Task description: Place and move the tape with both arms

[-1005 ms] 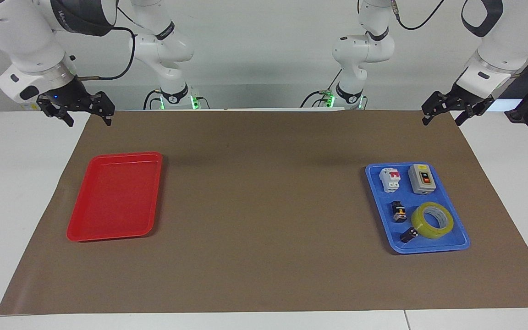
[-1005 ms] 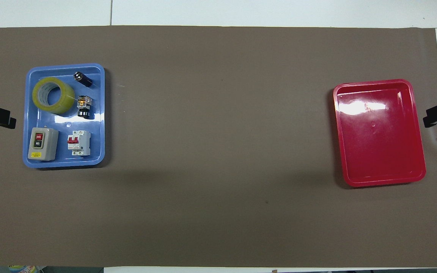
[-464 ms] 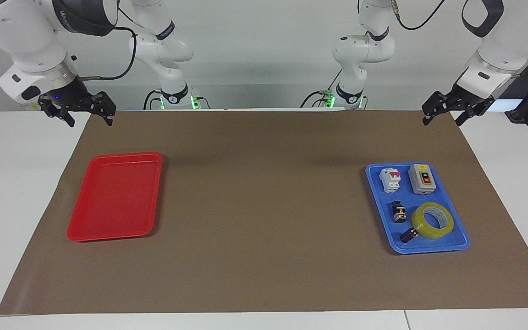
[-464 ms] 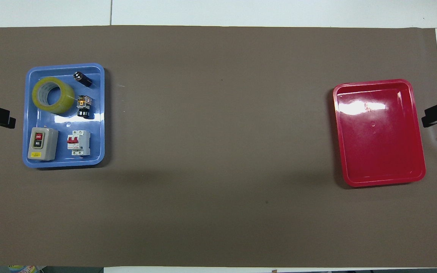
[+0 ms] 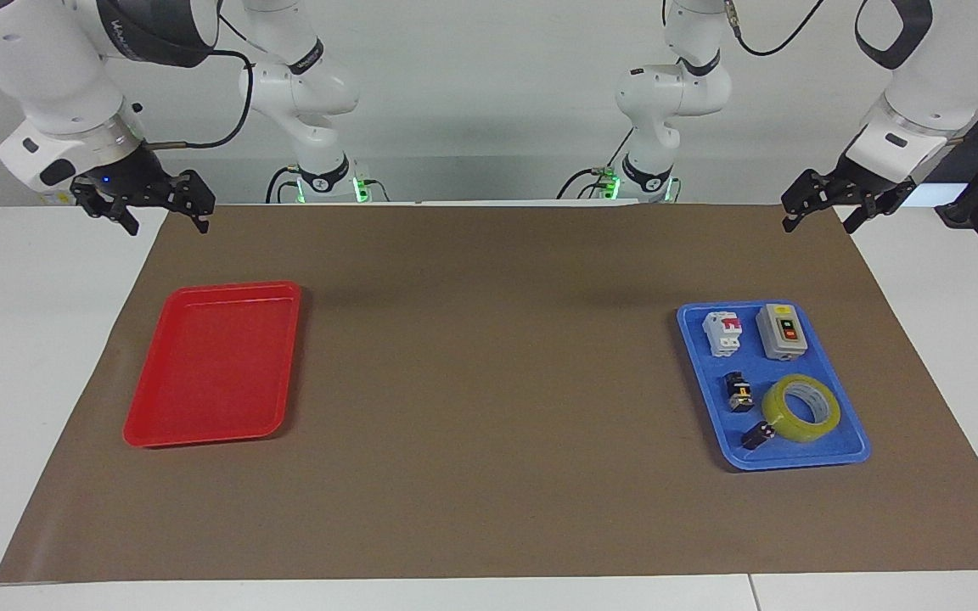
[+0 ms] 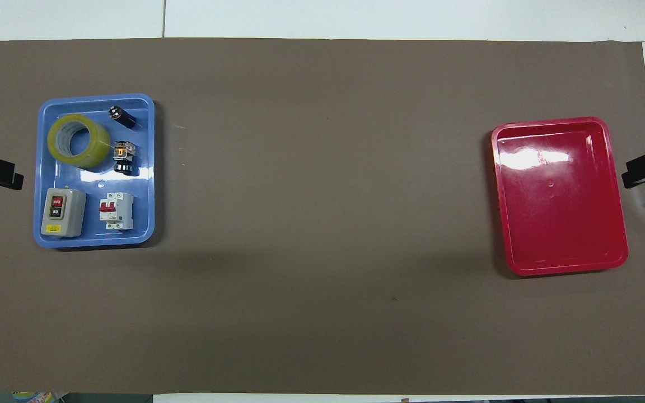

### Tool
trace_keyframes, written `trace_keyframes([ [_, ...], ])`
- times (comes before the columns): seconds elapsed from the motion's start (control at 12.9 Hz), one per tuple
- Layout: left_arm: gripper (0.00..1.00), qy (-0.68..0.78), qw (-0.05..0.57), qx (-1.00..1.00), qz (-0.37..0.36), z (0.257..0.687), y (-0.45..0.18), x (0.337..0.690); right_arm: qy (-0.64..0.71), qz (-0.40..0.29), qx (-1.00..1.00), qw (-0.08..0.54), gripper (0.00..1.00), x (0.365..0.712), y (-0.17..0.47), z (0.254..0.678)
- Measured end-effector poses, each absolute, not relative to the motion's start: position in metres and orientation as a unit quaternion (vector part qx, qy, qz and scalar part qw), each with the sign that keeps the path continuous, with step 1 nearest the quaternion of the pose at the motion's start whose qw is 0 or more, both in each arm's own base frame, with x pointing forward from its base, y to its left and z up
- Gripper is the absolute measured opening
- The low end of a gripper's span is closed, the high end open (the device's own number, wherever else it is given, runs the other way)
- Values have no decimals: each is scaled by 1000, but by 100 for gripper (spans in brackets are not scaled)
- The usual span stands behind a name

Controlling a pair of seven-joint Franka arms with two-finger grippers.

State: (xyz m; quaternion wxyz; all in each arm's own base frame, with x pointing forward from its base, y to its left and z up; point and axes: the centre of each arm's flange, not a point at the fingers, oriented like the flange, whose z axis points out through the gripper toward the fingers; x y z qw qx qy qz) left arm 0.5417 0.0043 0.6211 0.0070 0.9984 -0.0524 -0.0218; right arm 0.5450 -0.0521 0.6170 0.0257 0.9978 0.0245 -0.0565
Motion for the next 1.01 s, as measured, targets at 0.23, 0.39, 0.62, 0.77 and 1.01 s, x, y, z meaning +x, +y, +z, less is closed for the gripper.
trace_keyframes([
  [0.23,100,-51,5,999,10,615,7,551,25,-57,998,26,100,545,-52,617],
  [0.39,100,-48,4,999,20,600,18,558,26,-57,998,25,100,545,-51,617],
  [0.62,100,-33,0,999,36,549,47,576,31,-56,998,17,100,546,-44,616],
  [0.77,100,-26,-3,999,38,507,62,594,32,-56,998,14,100,546,-42,616],
  [1.01,100,-18,-8,999,44,442,75,624,32,-57,998,14,100,546,-42,615],
])
